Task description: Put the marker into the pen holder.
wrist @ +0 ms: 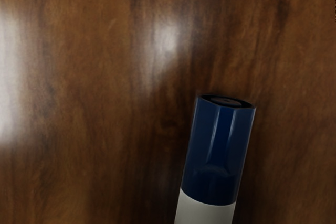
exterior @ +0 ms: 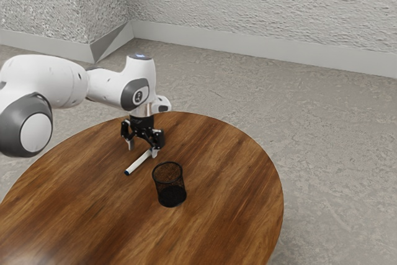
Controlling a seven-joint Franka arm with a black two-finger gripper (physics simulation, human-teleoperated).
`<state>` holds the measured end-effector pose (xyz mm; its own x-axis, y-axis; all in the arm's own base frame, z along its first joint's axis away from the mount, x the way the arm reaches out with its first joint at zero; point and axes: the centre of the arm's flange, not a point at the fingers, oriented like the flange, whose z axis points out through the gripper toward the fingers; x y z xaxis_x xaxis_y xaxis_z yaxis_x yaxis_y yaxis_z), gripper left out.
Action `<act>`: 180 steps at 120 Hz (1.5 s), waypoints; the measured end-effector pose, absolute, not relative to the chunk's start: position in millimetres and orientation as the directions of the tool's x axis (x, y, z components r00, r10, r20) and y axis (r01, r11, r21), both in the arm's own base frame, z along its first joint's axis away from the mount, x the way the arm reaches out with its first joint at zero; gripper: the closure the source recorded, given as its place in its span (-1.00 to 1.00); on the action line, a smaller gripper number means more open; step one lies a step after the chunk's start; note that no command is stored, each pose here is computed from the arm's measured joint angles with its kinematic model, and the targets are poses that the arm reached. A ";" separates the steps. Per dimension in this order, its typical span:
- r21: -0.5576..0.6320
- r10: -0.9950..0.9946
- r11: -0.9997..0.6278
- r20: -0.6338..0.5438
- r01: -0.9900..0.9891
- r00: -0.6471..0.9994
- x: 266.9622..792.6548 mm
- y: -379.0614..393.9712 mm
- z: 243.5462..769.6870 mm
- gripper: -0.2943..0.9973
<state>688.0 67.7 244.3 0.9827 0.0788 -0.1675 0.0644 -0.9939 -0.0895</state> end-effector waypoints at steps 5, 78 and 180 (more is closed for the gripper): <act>-0.089 0.077 -0.994 -0.167 0.062 0.983 688.2 67.6 244.1 -0.53; -0.081 0.061 -0.996 -0.154 0.049 0.986 689.8 67.2 244.2 0.21; -0.211 -0.189 -0.966 0.192 -0.148 0.963 639.3 -25.8 413.9 0.67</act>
